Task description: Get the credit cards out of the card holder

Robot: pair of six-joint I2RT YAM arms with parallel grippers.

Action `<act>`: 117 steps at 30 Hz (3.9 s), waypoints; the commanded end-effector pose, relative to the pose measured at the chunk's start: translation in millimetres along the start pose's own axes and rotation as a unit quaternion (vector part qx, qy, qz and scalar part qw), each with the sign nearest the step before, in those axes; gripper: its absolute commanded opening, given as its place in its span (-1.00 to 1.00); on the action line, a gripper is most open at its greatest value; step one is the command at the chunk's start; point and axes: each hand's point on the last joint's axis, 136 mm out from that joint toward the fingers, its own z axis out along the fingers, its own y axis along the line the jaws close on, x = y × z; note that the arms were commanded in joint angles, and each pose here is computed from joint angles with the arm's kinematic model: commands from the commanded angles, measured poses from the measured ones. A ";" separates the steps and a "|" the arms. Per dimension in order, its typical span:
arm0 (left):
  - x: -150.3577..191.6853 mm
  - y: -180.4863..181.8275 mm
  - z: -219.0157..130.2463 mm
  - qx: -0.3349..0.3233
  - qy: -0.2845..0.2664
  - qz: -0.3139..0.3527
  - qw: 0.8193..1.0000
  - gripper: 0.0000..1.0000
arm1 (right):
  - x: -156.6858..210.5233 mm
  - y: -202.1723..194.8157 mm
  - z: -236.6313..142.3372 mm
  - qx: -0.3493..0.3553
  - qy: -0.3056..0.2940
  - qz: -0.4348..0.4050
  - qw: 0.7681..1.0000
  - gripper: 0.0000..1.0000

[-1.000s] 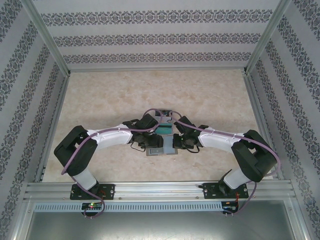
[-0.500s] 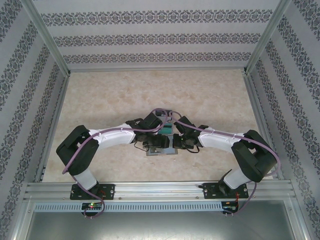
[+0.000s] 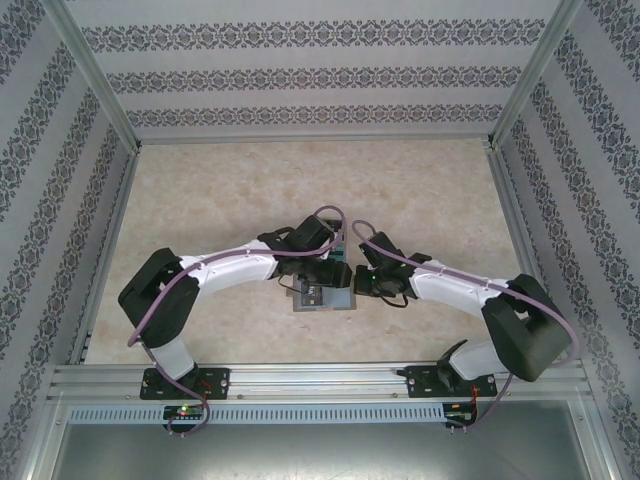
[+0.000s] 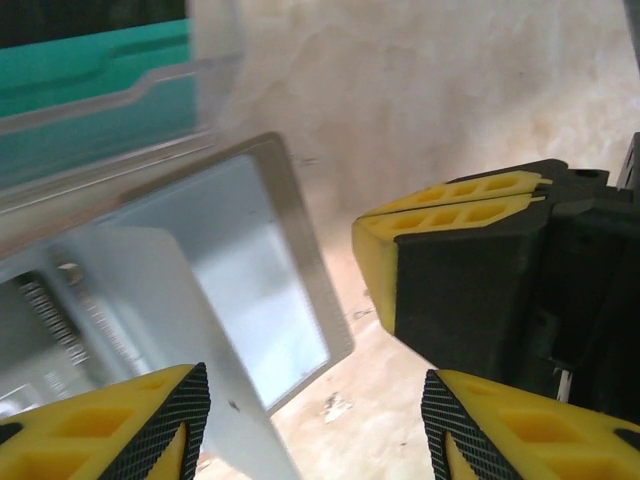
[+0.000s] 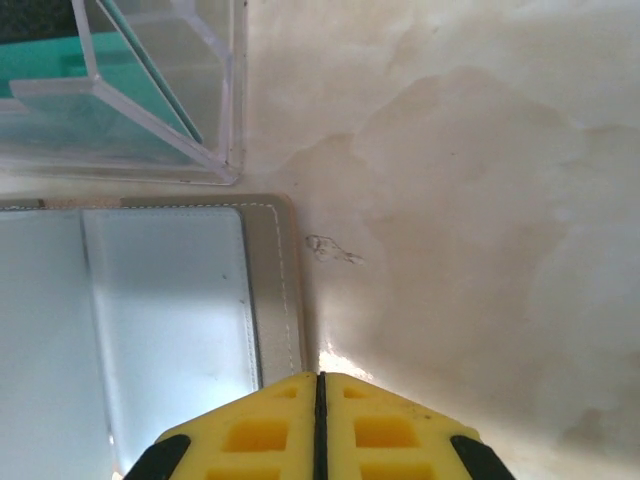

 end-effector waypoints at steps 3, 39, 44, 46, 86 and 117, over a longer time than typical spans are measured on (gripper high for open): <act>6.0 -11.4 16.5 0.021 0.026 0.020 0.999 0.11 | -0.2 -8.7 -8.7 0.003 -0.008 0.016 1.000 -0.85; 47.9 108.4 -13.6 -0.153 -0.008 -0.079 0.985 -0.62 | 17.2 100.1 37.1 -0.160 0.089 -0.009 0.983 -0.69; 51.9 110.6 -10.6 -0.152 -0.003 -0.084 0.985 -0.68 | 19.8 95.5 41.4 -0.153 0.095 -0.004 0.984 -0.69; 53.3 112.0 -10.2 -0.154 -0.001 -0.085 0.984 -0.68 | 20.4 95.5 42.4 -0.154 0.096 -0.003 0.983 -0.69; 53.3 111.3 -6.7 -0.154 0.008 -0.084 0.984 -0.92 | 13.3 69.3 38.9 -0.155 0.093 0.016 0.983 -0.59; 50.3 110.2 -10.3 -0.159 0.006 -0.079 0.984 -1.00 | 3.6 33.4 -22.1 -0.152 0.032 -0.010 0.988 -1.00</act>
